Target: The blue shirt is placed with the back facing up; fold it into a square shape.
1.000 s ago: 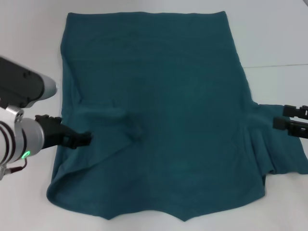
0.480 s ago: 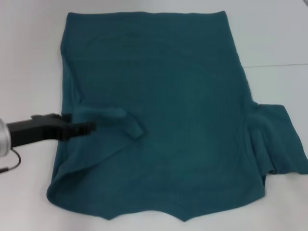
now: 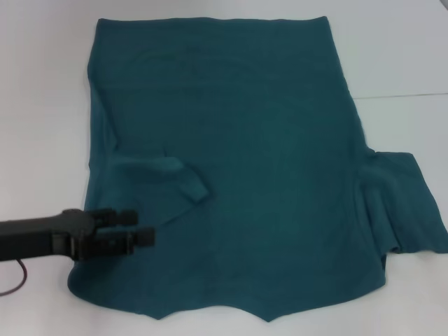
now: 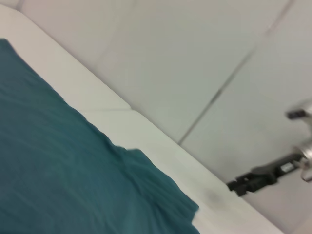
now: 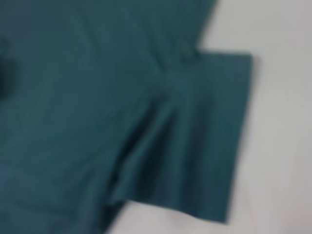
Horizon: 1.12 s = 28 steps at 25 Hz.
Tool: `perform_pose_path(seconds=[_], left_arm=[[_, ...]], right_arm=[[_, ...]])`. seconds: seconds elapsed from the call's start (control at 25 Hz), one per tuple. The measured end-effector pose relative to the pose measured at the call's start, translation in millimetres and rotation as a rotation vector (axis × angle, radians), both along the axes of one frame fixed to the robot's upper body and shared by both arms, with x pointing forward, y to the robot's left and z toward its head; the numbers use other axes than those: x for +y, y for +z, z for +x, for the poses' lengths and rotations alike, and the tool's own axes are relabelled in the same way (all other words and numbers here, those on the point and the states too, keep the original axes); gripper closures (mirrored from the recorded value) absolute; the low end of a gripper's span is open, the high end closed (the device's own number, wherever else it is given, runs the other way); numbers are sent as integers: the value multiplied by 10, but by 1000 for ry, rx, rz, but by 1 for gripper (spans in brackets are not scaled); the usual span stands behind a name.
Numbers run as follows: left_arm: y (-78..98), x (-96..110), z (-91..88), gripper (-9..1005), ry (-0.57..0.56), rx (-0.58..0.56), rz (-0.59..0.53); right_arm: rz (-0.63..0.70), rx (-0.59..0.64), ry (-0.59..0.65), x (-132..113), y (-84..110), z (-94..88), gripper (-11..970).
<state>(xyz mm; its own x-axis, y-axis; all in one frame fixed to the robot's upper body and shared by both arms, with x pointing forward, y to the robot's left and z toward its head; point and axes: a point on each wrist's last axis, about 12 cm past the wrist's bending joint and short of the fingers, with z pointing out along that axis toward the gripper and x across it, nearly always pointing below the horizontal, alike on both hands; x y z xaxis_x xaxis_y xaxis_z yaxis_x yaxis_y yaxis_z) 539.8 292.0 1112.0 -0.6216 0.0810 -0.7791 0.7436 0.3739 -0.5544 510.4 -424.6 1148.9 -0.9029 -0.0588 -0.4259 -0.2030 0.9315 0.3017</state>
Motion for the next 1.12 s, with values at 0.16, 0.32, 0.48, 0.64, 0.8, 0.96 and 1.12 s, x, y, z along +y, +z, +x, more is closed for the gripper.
perform_pose_path(seconds=[0.16, 0.32, 0.48, 0.64, 0.8, 0.96, 1.12], left_arm=[[-52, -41, -46, 151, -24, 13, 13], [-79, -58, -70, 151, -26, 19, 12], [-97, -68, -82, 151, -25, 23, 11], [-106, -68, -87, 151, -23, 25, 12], [-123, -61, -95, 151, -13, 27, 14], [-139, -51, -109, 151, -6, 31, 14], [-150, -31, -122, 151, 5, 33, 14]], right_arm=[[-53, 54, -42, 39, -113, 124, 195], [-51, 58, -53, 119, -209, 212, 195], [-34, 50, -40, 248, -278, 289, 195], [-45, 46, -23, 375, -304, 366, 195], [-77, 59, -15, 493, -313, 448, 195], [-95, 76, -4, 607, -319, 495, 194], [-134, 92, -11, 657, -331, 531, 195]])
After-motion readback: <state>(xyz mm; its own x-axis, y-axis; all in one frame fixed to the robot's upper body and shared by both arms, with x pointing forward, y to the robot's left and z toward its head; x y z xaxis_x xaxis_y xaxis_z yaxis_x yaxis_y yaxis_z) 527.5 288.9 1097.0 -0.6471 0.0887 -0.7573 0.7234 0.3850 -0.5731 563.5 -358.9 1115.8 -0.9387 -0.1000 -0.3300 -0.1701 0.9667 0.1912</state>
